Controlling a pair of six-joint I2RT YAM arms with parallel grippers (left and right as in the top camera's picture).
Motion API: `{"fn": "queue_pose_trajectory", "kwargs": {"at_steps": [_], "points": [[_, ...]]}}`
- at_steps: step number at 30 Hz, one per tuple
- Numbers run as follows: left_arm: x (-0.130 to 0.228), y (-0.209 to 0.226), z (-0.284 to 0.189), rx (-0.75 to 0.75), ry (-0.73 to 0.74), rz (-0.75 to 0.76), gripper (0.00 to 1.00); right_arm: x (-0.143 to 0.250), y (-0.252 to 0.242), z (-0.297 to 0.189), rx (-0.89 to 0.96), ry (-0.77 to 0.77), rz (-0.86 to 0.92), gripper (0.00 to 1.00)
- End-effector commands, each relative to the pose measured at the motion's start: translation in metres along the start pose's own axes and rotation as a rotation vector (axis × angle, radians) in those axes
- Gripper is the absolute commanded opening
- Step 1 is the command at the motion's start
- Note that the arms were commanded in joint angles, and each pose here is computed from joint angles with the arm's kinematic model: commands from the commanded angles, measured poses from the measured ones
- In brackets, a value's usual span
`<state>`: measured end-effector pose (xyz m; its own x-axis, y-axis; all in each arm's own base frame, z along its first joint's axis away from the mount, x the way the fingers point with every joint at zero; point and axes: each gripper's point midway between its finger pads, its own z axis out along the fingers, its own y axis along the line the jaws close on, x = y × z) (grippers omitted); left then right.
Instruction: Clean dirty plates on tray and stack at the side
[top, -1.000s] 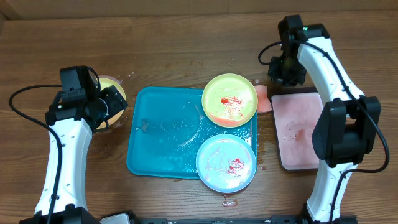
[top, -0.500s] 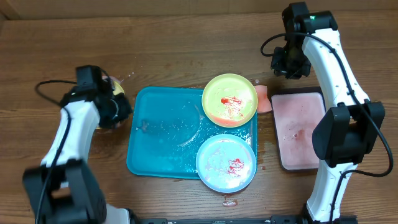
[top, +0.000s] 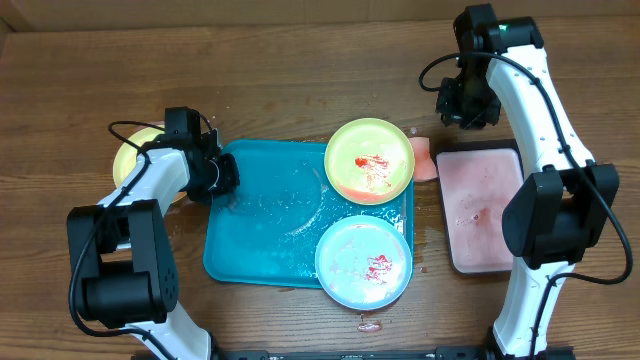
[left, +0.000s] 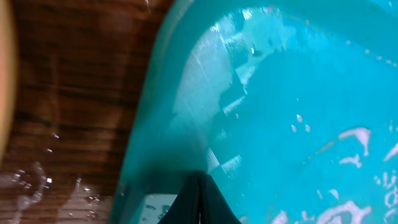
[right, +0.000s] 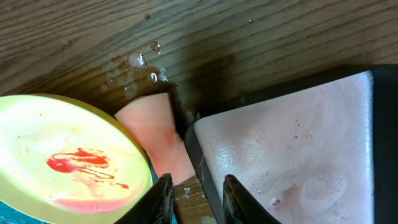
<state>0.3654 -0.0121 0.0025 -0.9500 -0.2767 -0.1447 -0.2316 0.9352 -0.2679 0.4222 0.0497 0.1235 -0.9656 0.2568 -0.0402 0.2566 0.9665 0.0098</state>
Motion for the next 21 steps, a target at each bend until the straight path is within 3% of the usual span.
{"fn": "queue_pose_trajectory", "kwargs": {"at_steps": [1, 21], "points": [[0.000, 0.022, 0.010, -0.111, 0.010, 0.000, 0.04, -0.005, 0.005, -0.006, -0.015, -0.022, -0.015, 0.29], [0.007, 0.067, -0.002, -0.380, -0.021, -0.219, 0.04, -0.005, 0.005, -0.006, -0.014, -0.021, -0.041, 0.34]]}}
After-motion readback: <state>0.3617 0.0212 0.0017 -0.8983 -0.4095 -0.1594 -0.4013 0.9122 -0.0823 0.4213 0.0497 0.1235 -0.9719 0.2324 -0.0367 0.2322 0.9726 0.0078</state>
